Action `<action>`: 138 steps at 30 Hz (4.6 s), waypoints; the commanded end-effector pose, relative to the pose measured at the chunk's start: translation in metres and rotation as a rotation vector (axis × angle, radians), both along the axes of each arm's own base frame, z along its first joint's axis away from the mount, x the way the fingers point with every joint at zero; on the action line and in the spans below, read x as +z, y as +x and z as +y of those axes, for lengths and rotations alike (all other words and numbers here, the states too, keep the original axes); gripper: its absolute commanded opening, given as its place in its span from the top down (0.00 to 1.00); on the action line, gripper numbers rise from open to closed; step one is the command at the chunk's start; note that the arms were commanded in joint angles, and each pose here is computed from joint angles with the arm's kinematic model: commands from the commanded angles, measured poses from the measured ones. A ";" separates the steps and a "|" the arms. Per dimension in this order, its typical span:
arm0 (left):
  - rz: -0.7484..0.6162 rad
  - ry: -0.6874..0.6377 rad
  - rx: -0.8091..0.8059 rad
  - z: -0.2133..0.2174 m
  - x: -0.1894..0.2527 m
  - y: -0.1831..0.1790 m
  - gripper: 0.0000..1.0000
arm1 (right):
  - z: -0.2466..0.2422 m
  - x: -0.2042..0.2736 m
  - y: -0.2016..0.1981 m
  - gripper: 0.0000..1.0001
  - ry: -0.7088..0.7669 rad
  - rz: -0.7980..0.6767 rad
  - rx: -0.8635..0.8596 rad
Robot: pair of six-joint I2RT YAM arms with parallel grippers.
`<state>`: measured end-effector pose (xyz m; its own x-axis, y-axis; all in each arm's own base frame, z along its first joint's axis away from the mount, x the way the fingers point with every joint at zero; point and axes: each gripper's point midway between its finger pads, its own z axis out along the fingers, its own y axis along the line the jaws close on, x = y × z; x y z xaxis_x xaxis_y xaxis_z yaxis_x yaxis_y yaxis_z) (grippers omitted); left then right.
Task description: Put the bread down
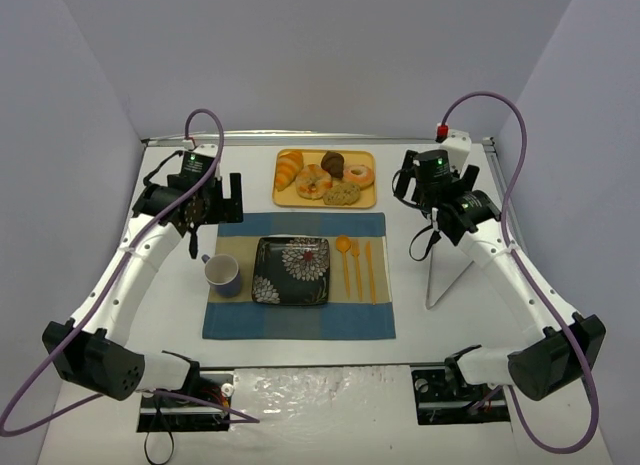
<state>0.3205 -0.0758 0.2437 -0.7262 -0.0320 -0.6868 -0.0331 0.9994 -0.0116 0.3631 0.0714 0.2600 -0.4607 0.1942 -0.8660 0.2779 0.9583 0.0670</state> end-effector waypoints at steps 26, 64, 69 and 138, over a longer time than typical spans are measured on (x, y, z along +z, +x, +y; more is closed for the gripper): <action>-0.083 -0.013 -0.145 -0.069 0.014 0.027 0.03 | -0.066 -0.151 -0.039 0.00 0.107 0.307 -0.310; -0.107 -0.066 -0.174 -0.065 0.004 0.028 0.03 | -0.081 -0.242 -0.101 0.00 0.137 0.394 -0.473; -0.102 -0.060 -0.174 -0.064 0.005 0.029 0.03 | -0.080 -0.243 -0.090 0.00 0.136 0.391 -0.478; -0.113 0.000 -0.168 -0.050 0.034 0.026 0.03 | -0.081 -0.262 0.018 0.16 0.103 0.421 -0.417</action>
<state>0.3402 -0.1302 0.2443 -0.7038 0.1057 -0.7025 0.1511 0.9885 -0.0026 0.3928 -0.0012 0.0073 -0.6005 0.5196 -0.6078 0.6450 0.7640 0.0159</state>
